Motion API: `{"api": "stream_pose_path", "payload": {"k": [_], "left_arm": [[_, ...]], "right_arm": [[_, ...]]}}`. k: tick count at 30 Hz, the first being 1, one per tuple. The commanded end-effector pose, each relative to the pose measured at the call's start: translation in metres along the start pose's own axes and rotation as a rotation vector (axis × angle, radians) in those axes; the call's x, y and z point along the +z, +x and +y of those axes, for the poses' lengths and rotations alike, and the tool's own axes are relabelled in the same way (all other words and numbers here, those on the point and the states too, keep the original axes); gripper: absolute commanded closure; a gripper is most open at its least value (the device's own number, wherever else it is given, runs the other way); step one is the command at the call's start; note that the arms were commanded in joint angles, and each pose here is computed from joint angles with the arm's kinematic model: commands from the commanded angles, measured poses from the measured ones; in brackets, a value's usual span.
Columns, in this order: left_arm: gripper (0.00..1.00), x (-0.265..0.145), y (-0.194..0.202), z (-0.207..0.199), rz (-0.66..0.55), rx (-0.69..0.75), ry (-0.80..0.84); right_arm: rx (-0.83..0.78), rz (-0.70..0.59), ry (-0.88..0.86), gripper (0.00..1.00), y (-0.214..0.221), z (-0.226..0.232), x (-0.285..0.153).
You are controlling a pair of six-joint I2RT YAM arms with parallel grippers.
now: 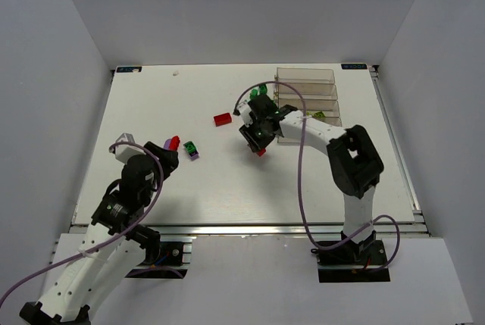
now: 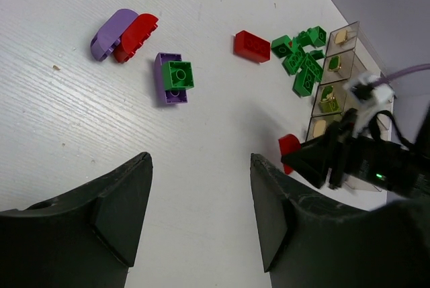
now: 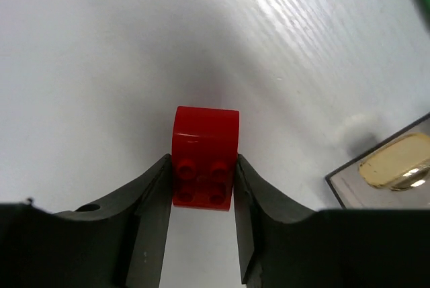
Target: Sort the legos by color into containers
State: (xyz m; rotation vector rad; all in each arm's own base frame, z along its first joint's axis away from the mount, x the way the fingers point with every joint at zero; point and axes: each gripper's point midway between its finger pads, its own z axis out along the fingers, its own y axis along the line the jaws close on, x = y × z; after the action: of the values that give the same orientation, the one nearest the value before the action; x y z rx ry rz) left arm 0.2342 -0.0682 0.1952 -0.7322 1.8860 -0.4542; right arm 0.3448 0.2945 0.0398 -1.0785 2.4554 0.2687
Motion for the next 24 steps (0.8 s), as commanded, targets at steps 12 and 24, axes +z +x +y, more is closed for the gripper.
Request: {"api": "stream_pose_path", "payload": {"k": [12,24], "left_arm": [[0.3,0.006,0.012,0.01,0.014,0.011,-0.009],[0.29,0.015,0.023,0.009,0.054,0.038,-0.016]], "right_arm": [[-0.42,-0.395,-0.146,1.0,-0.024,-0.077,-0.144],[-0.497,-0.299,-0.149,0.83,0.004,-0.157,-0.102]]}}
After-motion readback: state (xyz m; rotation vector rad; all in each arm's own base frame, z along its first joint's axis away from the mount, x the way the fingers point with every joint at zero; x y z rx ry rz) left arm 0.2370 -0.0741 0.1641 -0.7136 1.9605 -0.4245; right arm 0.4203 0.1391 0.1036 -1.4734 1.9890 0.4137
